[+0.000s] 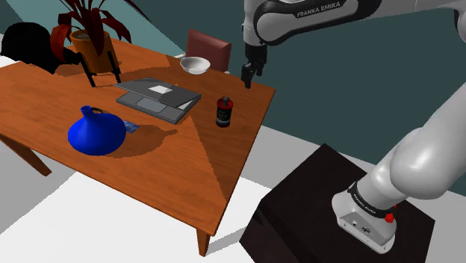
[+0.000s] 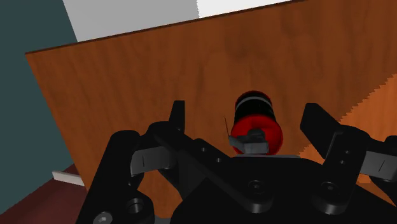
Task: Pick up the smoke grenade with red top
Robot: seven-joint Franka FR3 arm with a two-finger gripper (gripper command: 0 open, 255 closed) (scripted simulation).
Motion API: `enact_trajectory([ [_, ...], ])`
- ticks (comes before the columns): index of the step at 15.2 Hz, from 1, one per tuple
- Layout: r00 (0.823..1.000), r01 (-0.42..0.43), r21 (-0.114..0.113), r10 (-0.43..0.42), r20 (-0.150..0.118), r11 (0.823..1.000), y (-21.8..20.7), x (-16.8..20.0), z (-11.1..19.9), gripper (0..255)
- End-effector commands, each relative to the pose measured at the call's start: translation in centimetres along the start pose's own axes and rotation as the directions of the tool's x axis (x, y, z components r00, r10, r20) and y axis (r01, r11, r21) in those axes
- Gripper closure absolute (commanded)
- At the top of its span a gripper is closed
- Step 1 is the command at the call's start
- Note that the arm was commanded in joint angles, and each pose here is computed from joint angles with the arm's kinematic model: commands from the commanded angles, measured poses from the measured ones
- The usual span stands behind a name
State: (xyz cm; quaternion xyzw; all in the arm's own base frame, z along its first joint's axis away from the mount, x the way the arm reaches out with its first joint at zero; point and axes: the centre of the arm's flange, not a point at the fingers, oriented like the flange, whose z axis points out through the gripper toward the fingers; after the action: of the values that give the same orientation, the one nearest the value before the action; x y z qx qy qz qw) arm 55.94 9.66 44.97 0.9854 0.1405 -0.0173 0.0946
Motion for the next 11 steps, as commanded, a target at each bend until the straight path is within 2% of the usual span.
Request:
enact_trajectory([
  [1,1.0,0.017,-0.006,-0.017,0.013,1.0,-0.9,2.3,1.5,0],
  [11,0.992,0.101,-0.033,-0.098,0.08,0.994,-5.1,13.2,9.3,0],
])
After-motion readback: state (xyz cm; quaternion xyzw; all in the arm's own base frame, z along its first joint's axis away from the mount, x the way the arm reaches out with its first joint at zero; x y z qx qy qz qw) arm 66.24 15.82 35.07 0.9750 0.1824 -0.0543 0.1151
